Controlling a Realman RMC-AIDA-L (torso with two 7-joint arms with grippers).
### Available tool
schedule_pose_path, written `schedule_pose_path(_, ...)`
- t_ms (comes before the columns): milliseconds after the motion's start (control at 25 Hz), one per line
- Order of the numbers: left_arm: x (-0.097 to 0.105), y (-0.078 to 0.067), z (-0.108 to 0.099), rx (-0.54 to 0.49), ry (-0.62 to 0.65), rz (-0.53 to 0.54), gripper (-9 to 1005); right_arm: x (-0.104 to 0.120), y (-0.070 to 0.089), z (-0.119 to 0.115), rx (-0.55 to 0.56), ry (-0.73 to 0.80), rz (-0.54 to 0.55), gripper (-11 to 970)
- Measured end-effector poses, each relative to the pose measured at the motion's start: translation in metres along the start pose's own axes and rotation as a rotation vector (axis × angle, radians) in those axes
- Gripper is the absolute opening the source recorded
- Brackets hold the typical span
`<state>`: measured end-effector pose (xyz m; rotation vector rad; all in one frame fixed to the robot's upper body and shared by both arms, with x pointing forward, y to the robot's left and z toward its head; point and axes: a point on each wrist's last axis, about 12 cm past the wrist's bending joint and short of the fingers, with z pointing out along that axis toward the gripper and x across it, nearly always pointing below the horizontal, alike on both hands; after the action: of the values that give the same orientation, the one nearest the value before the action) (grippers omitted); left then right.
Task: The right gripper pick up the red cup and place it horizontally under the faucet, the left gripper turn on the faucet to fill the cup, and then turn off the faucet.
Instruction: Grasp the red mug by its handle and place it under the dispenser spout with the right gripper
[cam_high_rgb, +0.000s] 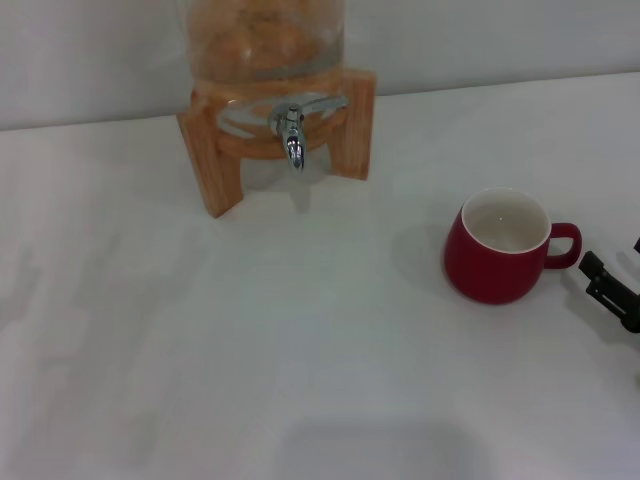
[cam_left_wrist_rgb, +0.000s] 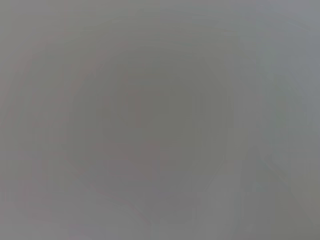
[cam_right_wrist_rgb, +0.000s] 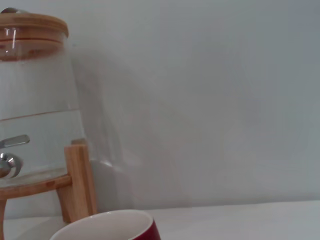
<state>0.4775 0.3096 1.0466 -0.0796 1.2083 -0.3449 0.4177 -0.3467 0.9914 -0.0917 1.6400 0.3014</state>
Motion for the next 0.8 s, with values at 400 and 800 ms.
schedule_pose_path(400,0.001,-0.002,0.004,0.015,0.000,-0.006,865,0.004,0.002,0.009,-0.007,0.046,-0.004,775)
schedule_pose_path(800,0.001,-0.004,0.005,0.020,0.000,-0.009,865,0.002,0.003,0.018,-0.020,0.042,-0.013,767)
